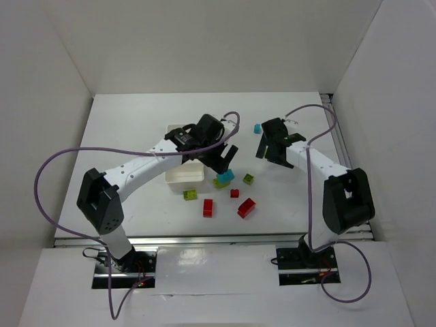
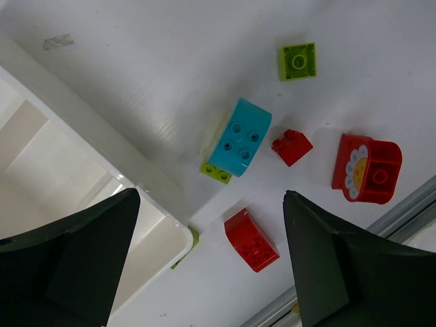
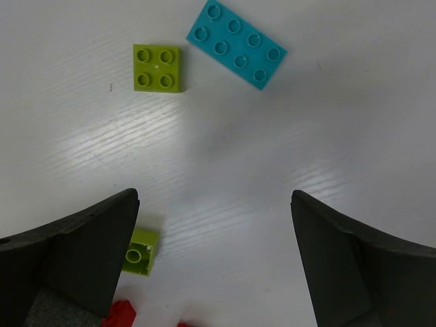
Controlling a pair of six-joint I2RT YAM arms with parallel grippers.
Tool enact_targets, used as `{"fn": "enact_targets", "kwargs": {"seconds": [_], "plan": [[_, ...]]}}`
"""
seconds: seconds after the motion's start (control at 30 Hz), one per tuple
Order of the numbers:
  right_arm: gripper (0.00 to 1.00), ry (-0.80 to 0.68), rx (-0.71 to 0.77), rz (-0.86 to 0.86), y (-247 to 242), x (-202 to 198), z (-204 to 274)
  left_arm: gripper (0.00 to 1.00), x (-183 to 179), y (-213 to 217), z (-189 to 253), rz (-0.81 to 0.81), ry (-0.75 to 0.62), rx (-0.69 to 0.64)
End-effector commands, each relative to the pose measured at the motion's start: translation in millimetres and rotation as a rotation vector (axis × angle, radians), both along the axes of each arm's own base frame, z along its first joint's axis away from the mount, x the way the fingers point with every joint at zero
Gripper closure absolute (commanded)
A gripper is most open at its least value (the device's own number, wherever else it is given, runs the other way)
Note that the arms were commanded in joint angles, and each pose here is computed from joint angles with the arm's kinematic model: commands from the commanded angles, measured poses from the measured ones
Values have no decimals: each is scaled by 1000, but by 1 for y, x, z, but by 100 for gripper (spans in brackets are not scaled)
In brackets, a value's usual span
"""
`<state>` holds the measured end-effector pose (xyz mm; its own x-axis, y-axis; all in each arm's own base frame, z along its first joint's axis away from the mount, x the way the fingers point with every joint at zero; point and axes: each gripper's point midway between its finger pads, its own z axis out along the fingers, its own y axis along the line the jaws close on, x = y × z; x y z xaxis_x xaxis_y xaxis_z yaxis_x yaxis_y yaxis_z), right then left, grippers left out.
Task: Sort the legos into containers by color
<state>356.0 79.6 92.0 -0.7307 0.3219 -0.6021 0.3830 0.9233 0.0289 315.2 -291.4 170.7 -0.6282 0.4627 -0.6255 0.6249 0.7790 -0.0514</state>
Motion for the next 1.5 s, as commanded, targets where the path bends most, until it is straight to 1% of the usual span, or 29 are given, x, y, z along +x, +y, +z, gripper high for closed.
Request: {"fn": "enact_targets", "kwargs": {"seconds": [0.0, 0.03, 0.17, 0.27, 0.37, 0.47, 0.57, 0.83, 1.0, 1.1, 1.13, 1.2, 1.33, 1.37, 1.4, 1.47], "plan": [[0, -73, 2, -52, -9, -2, 16, 4, 1, -10, 9, -58, -16, -12], [0, -81, 6, -52, -9, -2, 19, 4, 2, -12, 13, -58, -24, -19], [0, -83, 2, -76, -15, -6, 21, 4, -4, -17, 6, -93, -11, 9], [0, -79, -2, -99, -22, -12, 23, 6, -7, -21, -3, -139, -19, 48], [0, -74, 1, -108, -26, -26, 24, 7, -7, -21, -19, -154, -18, 124], [0, -94, 9, -117, -32, -34, 29, 7, -5, -17, -30, -141, -6, 162], [0, -98, 14, -134, -37, -41, 31, 10, -2, -14, -42, -131, 4, 194], [0, -95, 6, -169, -47, -56, 35, 11, 10, -29, -73, -155, 29, 218], [0, -98, 7, -178, -50, -57, 35, 11, 12, -32, -78, -177, 27, 221], [0, -98, 7, -178, -50, -57, 35, 16, 13, -35, -82, -190, 29, 219], [0, -98, 7, -178, -50, -57, 35, 20, 12, -34, -86, -190, 36, 225], [0, -98, 7, -178, -50, -57, 35, 24, 9, -38, -86, -206, 50, 208], [0, -98, 7, -178, -50, -57, 35, 37, 7, -41, -81, -216, 53, 187], [0, -98, 7, -178, -50, -57, 35, 37, 5, -42, -81, -225, 60, 177], [0, -98, 7, -178, -50, -57, 35, 34, 4, -44, -81, -230, 65, 171], [0, -98, 7, -178, -50, -57, 35, 33, 4, -44, -81, -230, 65, 171]]}}
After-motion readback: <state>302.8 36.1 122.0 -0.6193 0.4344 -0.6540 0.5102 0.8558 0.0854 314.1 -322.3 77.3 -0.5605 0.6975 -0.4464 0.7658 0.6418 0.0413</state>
